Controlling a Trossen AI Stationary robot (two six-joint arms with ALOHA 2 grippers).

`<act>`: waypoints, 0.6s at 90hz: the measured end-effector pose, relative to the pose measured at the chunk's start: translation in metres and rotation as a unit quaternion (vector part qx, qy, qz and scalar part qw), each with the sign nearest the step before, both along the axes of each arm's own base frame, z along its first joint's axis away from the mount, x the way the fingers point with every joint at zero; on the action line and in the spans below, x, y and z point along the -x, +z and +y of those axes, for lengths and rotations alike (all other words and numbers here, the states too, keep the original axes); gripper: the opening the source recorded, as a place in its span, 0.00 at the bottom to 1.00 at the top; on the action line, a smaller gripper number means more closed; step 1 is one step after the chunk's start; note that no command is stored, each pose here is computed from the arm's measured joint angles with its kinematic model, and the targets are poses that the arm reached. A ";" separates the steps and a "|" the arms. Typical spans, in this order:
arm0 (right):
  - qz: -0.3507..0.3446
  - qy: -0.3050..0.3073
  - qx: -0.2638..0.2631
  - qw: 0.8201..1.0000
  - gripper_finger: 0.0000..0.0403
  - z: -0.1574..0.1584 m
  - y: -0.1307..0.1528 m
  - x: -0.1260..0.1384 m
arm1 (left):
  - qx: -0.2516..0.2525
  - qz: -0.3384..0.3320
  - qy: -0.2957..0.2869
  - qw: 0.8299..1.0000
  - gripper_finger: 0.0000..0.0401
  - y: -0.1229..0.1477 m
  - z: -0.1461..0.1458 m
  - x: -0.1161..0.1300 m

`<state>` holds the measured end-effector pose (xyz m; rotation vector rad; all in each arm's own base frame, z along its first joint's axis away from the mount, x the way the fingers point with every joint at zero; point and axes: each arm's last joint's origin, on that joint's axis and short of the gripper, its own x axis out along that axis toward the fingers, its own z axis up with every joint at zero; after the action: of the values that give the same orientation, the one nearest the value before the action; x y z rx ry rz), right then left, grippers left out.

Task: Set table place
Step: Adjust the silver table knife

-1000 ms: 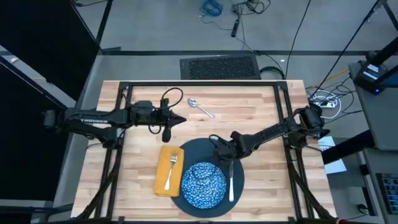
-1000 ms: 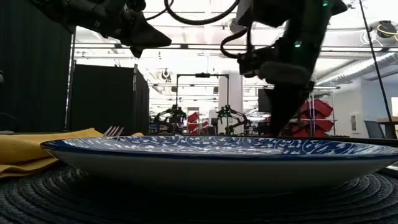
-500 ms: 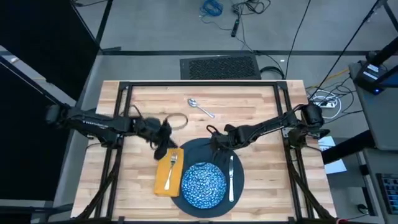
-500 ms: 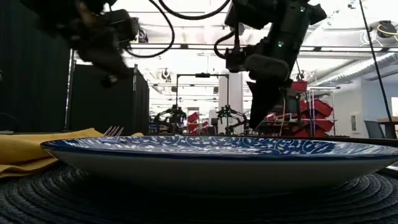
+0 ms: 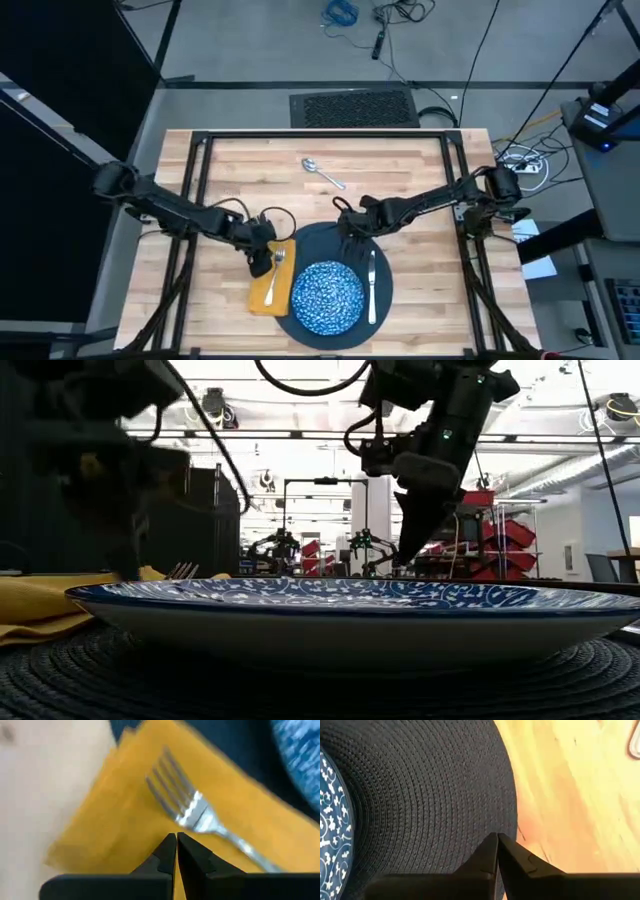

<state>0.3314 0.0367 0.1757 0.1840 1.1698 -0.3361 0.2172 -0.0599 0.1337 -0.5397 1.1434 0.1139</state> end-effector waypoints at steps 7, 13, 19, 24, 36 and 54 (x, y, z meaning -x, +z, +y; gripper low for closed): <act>0.001 0.001 0.000 1.000 0.00 0.001 0.000 0.000 | 0.003 0.009 0.003 1.000 0.00 -0.004 -0.003 -0.002; 0.001 -0.002 -0.001 1.000 0.00 0.002 0.000 0.000 | 0.006 0.011 0.003 1.000 0.00 -0.006 -0.006 -0.002; 0.004 -0.005 -0.002 1.000 0.00 0.001 0.000 0.001 | 0.010 0.013 0.004 1.000 0.00 -0.006 -0.009 -0.001; 0.009 -0.006 -0.001 1.000 0.00 0.001 -0.001 0.002 | 0.015 0.013 0.004 1.000 0.00 -0.004 -0.012 0.001; 0.019 -0.011 -0.003 1.000 0.00 0.000 -0.001 0.004 | 0.021 0.018 -0.006 1.000 0.00 -0.004 -0.021 0.004; 0.026 -0.009 -0.038 0.999 0.00 0.002 -0.011 0.009 | 0.023 0.020 -0.010 0.999 0.00 -0.003 -0.025 0.006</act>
<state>0.3228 0.0382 0.1644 0.2530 1.2344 -0.3136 0.2116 -0.0853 0.1303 -0.5682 1.1917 0.0811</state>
